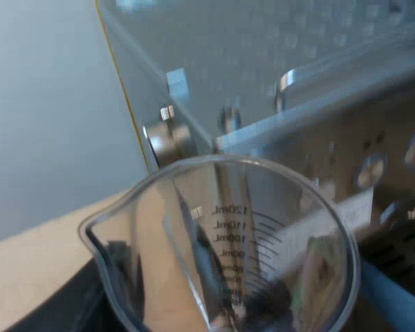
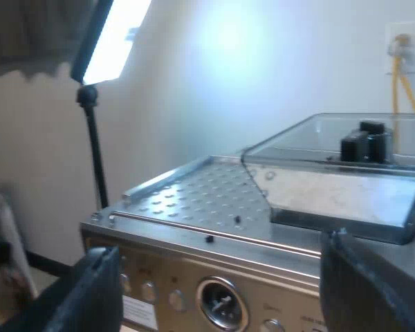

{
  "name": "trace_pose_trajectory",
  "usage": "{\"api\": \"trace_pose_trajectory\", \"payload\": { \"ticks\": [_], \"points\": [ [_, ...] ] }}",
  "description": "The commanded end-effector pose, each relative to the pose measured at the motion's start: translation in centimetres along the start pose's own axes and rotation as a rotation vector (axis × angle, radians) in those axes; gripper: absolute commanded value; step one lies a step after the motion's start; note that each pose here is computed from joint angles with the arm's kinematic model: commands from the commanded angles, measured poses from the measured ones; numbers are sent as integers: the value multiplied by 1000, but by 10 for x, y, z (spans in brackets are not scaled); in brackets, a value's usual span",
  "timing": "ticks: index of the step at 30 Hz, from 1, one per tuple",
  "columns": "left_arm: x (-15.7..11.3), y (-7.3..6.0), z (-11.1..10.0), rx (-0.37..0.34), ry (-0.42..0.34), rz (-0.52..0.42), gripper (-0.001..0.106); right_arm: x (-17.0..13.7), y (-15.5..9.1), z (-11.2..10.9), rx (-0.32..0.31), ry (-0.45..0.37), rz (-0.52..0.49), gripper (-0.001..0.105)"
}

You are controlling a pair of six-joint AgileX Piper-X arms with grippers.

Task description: Pour the beans into the coffee machine

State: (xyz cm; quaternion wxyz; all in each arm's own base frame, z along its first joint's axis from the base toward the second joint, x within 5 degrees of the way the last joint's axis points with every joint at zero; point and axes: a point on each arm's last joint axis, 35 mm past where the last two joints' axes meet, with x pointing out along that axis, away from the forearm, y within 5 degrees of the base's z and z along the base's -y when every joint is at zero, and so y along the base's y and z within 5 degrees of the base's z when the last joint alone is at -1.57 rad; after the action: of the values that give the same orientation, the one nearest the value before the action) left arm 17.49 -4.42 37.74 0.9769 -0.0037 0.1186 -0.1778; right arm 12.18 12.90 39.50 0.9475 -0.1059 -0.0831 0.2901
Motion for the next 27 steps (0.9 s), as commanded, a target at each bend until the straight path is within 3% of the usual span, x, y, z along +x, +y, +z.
{"api": "trace_pose_trajectory", "payload": {
  "ticks": [1,5,7,14,15,21,23,24,27],
  "points": [
    [-10,-2,21,10,-76,12,40,-3,-3,7,-7,-22,-28,62],
    [-20,-3,42,35,-133,26,40,-3,-3,7,-7,-20,-36,62],
    [-24,-5,53,93,-162,-8,40,-3,-3,7,-7,-20,-36,62],
    [-15,-5,83,99,-192,-14,40,-3,-4,10,-9,-48,-44,62],
    [-11,-5,88,100,-193,-21,40,-3,-5,14,-26,-83,-56,62],
    [10,-2,108,99,-186,-21,41,-4,-8,22,-17,-155,-77,62],
    [13,-2,112,97,-175,-21,43,-4,-8,23,-16,-160,-76,67],
    [18,-1,117,93,-150,-22,49,-4,-8,23,-16,-160,-76,71],
    [32,1,121,86,-103,-22,52,-4,-8,23,-16,-160,-76,73]
  ]
}}
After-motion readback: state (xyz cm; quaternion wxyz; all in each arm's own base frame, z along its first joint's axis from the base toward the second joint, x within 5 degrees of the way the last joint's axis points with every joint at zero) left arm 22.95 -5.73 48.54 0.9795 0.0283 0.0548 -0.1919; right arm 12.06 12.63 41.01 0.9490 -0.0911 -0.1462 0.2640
